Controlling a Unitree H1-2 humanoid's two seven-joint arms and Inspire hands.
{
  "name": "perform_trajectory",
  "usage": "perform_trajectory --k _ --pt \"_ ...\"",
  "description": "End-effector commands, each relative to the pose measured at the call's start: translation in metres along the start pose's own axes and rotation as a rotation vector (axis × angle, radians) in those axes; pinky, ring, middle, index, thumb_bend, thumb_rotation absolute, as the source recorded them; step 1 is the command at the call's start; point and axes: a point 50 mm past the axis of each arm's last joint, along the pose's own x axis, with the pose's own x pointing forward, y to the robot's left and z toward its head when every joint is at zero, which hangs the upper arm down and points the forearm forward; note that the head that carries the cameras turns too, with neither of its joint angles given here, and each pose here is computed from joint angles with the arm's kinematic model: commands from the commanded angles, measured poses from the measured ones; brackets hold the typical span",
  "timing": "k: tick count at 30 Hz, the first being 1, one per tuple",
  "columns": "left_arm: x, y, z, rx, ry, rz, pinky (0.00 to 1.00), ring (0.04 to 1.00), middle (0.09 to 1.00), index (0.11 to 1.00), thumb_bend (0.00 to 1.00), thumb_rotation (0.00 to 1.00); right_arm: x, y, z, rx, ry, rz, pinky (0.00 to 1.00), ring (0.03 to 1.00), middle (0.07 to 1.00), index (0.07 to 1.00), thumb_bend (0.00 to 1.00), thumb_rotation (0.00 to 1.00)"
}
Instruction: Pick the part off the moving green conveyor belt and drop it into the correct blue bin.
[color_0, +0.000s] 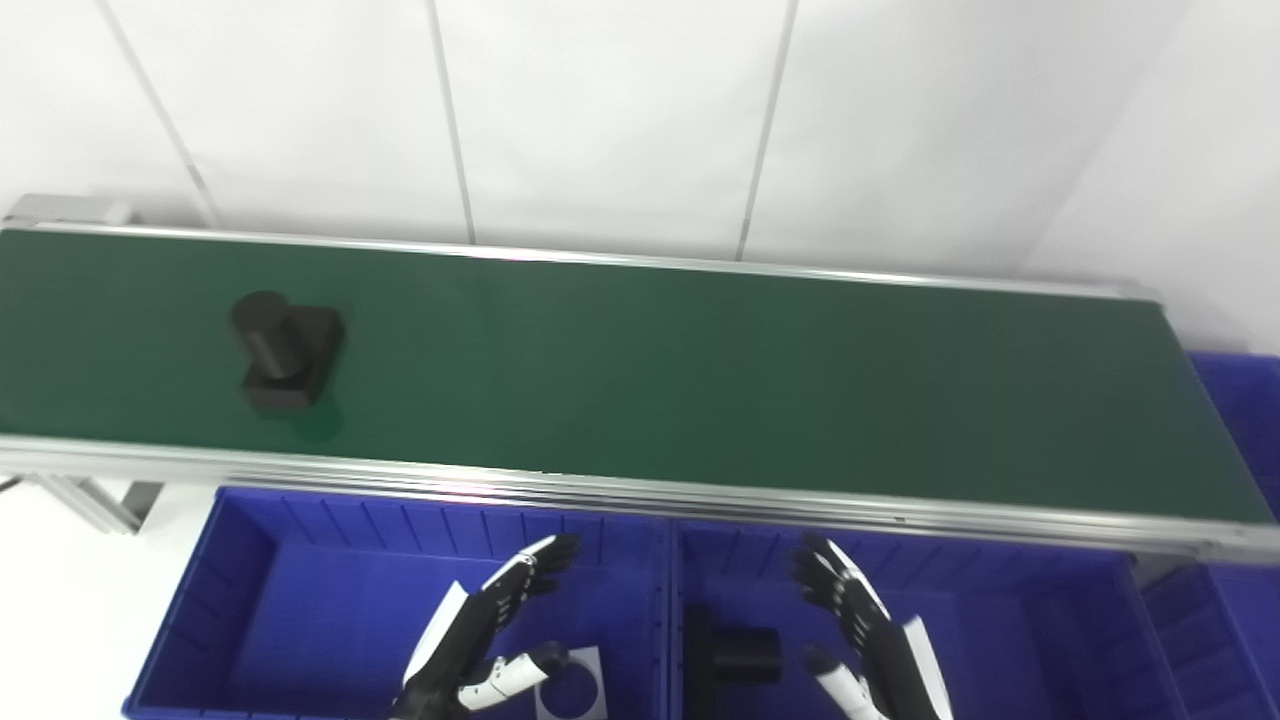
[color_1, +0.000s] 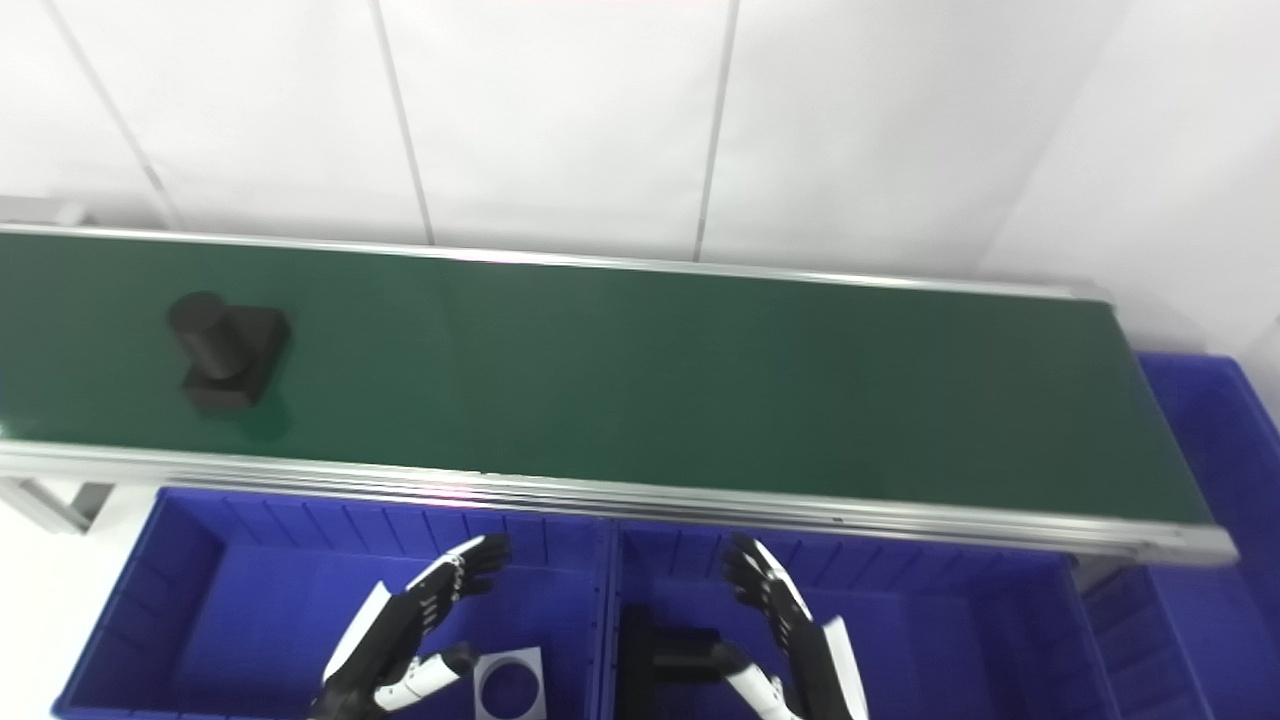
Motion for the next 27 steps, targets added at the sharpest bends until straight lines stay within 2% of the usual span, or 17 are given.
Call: perform_trajectory --k 1,11,19,22,27 --pt "0.009 -0.001 0.009 0.000 -0.064 0.006 0.84 0.879 0.886 0.870 0.85 0.74 0.003 -0.005 0.008 0.010 -0.074 -0.002 0.83 0.846 0.869 0.912 0.70 0.82" --pt "0.014 -0.007 0.004 0.028 -0.052 0.017 0.81 0.861 0.869 0.863 0.87 0.70 0.009 -0.011 0.007 -0.018 -0.080 0.003 0.79 0.829 0.865 0.910 0.64 0.80" --pt "0.015 -0.008 0.000 0.050 -0.045 0.018 0.80 0.858 0.866 0.861 0.90 0.72 0.010 -0.011 0.005 -0.029 -0.075 -0.008 0.80 0.832 0.860 0.908 0.65 0.79" --pt "0.016 -0.007 -0.001 0.055 -0.044 0.016 0.80 0.855 0.863 0.858 0.89 0.71 0.013 -0.011 0.005 -0.028 -0.081 -0.005 0.77 0.818 0.860 0.906 0.61 0.76" --pt "0.020 -0.008 -0.001 0.068 -0.048 0.018 0.78 0.843 0.853 0.849 0.89 0.70 0.015 -0.013 0.004 -0.034 -0.083 -0.014 0.74 0.805 0.849 0.894 0.61 0.73"
